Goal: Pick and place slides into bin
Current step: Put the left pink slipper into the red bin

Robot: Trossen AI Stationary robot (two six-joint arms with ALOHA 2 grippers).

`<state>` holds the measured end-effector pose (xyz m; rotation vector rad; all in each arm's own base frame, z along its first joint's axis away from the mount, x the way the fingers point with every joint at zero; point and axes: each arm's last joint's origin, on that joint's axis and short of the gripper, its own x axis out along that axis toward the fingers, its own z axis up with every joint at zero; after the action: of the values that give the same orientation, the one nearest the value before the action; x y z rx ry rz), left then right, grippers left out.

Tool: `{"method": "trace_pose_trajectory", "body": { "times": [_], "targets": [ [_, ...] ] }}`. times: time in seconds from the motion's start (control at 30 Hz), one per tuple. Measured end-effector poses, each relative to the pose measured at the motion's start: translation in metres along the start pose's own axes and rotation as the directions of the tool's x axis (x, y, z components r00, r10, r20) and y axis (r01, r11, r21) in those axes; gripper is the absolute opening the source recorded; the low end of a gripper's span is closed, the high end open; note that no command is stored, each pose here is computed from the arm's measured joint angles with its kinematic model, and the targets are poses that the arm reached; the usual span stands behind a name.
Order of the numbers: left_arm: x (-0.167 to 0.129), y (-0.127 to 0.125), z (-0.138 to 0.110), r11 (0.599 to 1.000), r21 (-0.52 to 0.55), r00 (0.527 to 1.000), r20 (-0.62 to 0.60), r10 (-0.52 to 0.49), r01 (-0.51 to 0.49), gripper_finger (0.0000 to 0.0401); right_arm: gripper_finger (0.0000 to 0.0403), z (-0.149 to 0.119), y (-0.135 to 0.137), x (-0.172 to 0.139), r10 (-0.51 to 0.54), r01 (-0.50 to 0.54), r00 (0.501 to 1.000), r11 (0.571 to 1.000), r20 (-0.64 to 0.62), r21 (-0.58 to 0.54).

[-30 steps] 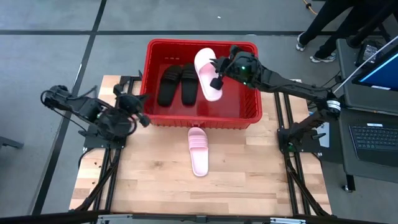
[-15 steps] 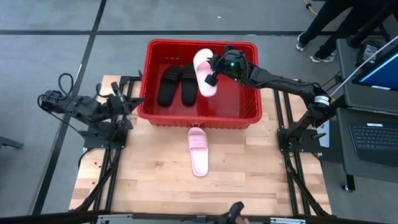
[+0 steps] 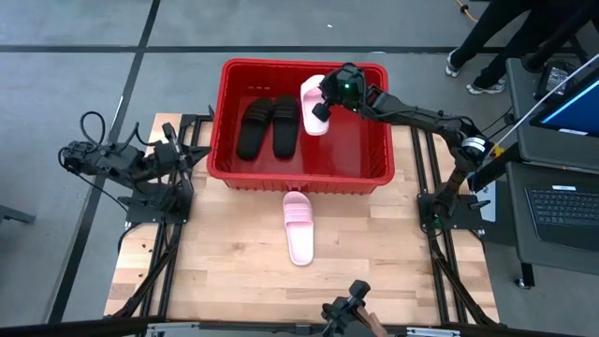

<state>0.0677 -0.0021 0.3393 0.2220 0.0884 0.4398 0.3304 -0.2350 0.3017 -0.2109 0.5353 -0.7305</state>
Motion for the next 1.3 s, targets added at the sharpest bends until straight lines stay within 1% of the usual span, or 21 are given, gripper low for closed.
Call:
{"method": "trace_pose_trajectory", "body": {
  "times": [0.17,0.33,0.5,0.8,0.93,1.03,1.13,1.3],
  "targets": [
    [0.000,0.000,0.000,1.000,0.009,1.000,-0.002,0.006,-0.006,0.0002,0.0013,-0.014,0.009,0.017,0.027,-0.028,0.998,0.999,-0.056,-0.016],
    [0.000,0.000,0.000,1.000,0.009,1.000,-0.002,0.008,-0.008,0.0002,0.0013,-0.027,0.011,0.031,0.027,-0.029,0.994,0.999,-0.103,-0.018],
    [0.000,0.000,0.000,1.000,0.009,1.000,-0.003,0.008,-0.008,0.0002,0.0013,-0.036,0.009,0.039,0.024,-0.026,0.990,1.000,-0.135,-0.016],
    [0.000,0.000,-0.001,1.000,0.010,1.000,-0.005,0.010,-0.010,0.0002,0.0013,-0.055,0.018,0.057,0.041,-0.047,0.979,0.998,-0.202,-0.028],
    [0.000,0.000,-0.001,1.000,0.010,1.000,-0.005,0.010,-0.010,0.0002,0.0013,-0.063,0.018,0.063,0.042,-0.045,0.972,0.999,-0.230,-0.009],
    [0.000,0.000,-0.001,1.000,0.010,1.000,-0.005,0.010,-0.009,0.0002,0.0013,-0.065,0.018,0.065,0.038,-0.038,0.972,0.999,-0.230,0.006],
    [0.000,0.000,-0.001,1.000,0.011,1.000,-0.005,0.010,-0.010,0.0002,0.0013,-0.062,0.017,0.066,0.029,-0.025,0.980,0.999,-0.198,0.023],
    [0.000,0.000,-0.001,1.000,0.010,1.000,-0.005,0.010,-0.010,0.0002,0.0013,-0.065,0.016,0.067,0.032,-0.028,0.977,0.999,-0.213,0.022]
  ]
}}
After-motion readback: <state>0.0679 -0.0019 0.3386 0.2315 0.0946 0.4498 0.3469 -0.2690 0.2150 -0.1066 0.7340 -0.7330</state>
